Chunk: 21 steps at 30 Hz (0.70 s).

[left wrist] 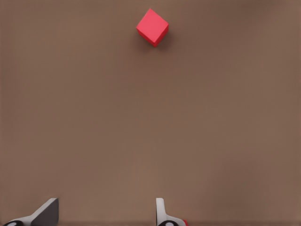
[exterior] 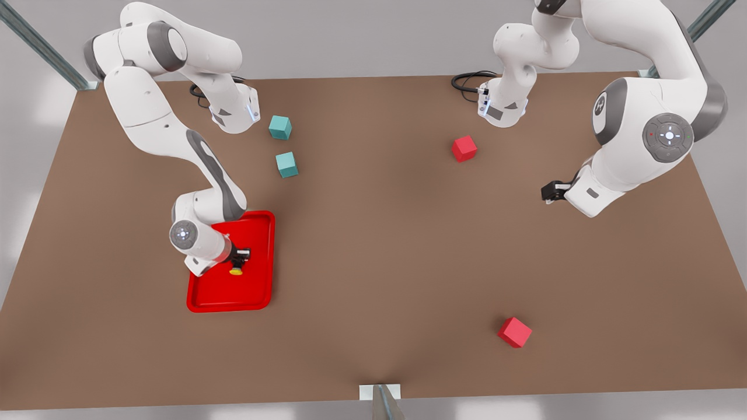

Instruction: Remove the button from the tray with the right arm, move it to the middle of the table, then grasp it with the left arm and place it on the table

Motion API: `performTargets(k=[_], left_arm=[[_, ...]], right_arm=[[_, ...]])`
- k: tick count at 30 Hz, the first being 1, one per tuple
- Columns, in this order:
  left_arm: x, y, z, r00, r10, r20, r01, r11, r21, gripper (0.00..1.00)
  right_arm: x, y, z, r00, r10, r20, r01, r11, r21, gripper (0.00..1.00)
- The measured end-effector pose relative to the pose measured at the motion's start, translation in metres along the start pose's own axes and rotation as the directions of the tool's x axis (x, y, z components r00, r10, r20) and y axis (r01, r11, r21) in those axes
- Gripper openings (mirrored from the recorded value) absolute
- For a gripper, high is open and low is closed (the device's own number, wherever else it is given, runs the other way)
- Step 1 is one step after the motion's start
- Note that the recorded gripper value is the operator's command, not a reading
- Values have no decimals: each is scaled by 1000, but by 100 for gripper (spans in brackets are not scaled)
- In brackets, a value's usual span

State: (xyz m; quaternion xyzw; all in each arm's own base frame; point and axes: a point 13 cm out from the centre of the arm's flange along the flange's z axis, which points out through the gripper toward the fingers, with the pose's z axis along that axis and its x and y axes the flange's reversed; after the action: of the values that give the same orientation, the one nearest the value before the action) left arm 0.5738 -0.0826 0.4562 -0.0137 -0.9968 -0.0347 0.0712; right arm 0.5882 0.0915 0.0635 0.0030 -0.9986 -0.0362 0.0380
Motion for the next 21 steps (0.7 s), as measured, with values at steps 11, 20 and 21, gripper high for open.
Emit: performTargets(k=[11, 20, 21], left_arm=[[2, -6, 1, 1000, 10, -6, -10, 1000, -2, 100], [1, -6, 6, 1000, 10, -16, -10, 1000, -5, 100], [0, -6, 7, 1000, 10, -18, -10, 1000, -5, 100]], right_arm=[[-21, 309, -87, 959, -271, 89, 277, 958, -70, 37], [99, 575, 2, 962, -269, 48, 273, 949, -157, 37], [104, 577, 15, 970, -242, 34, 244, 958, -150, 37]])
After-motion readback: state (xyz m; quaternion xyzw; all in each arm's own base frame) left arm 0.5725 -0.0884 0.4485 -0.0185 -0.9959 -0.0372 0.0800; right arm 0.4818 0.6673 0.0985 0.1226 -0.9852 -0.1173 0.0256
